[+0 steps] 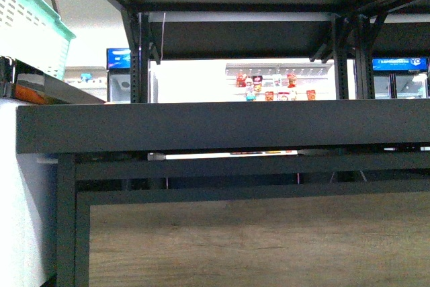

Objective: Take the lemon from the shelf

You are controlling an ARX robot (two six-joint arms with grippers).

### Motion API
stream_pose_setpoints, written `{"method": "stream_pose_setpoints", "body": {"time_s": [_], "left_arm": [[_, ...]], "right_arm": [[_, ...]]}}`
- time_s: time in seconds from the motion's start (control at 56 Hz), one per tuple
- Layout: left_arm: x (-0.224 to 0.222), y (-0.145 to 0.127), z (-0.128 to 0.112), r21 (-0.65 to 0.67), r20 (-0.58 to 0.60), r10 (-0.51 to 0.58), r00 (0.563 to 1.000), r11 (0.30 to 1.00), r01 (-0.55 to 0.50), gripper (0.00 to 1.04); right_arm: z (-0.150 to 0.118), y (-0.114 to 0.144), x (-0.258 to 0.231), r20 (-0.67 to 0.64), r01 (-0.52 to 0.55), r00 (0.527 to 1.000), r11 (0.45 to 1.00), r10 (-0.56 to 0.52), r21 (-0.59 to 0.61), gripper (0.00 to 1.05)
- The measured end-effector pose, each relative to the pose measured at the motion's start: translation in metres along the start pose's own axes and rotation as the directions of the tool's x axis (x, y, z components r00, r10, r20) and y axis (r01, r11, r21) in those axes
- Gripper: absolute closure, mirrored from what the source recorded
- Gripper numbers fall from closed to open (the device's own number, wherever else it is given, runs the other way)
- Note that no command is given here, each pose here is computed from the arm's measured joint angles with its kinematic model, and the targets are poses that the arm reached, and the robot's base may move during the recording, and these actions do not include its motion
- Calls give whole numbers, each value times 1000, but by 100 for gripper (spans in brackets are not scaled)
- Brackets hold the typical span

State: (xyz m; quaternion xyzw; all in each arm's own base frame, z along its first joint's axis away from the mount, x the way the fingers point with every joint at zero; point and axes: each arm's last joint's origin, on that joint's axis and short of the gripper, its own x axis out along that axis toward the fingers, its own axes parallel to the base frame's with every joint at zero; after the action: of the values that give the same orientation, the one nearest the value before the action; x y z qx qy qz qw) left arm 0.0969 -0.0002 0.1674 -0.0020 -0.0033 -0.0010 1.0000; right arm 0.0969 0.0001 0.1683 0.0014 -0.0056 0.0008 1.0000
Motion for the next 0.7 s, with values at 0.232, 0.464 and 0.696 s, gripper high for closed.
{"method": "stream_pose_setpoints", "body": {"time_s": [0.232,0.464,0.696], "left_arm": [[0,0,0,0,0,0,1000,1000,0,8],[0,0,0,0,0,0,1000,1000,0,8],[0,0,0,0,0,0,1000,1000,0,8]], "right_arm": [[0,0,0,0,0,1000,1000,0,0,7],[0,0,0,0,1,1000,1000,-1,0,7],[0,0,0,0,0,1000,1000,0,0,7]]}}
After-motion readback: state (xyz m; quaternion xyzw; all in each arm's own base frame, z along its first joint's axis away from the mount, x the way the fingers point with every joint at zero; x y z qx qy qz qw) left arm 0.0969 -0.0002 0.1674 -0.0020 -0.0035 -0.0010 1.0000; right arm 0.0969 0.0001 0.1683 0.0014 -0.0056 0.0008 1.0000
